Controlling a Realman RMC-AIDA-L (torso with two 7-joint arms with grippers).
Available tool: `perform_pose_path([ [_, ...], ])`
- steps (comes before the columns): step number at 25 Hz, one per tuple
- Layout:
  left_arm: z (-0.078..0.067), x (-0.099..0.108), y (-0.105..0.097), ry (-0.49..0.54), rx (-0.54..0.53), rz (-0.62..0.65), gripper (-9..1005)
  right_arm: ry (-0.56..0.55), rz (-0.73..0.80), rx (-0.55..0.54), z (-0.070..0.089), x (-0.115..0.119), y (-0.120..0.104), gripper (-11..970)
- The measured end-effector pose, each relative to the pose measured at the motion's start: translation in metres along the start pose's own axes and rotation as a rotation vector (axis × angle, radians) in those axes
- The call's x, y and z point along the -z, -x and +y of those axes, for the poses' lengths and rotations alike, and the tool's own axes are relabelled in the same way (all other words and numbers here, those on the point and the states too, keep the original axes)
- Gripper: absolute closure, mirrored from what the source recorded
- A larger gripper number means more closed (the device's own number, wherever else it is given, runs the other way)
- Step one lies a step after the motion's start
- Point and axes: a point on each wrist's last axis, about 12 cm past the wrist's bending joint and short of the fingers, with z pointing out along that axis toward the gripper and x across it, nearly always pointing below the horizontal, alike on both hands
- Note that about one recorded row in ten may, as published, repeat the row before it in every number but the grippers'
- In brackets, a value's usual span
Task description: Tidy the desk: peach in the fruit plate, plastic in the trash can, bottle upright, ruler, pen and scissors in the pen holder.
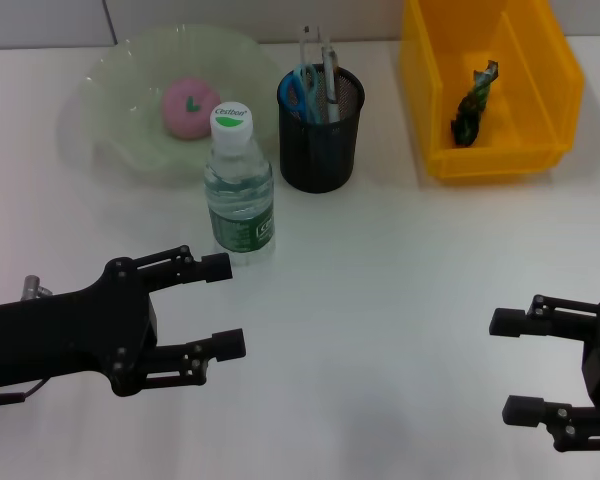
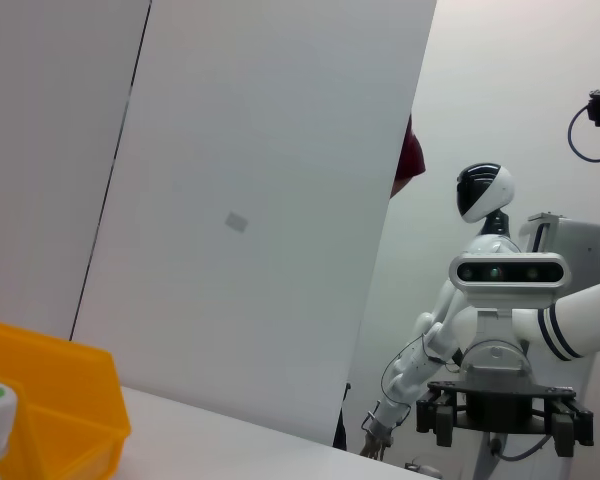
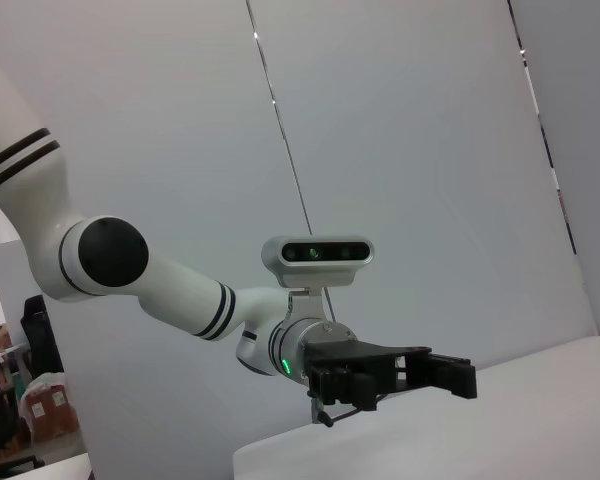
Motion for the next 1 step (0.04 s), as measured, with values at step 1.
perform_pose_path([
  [1,0.0000,0.0000,0.0001,0.000,0.000,0.000,196,0.000,0.000,0.000,0.0000,0.0000,0.0000,207],
])
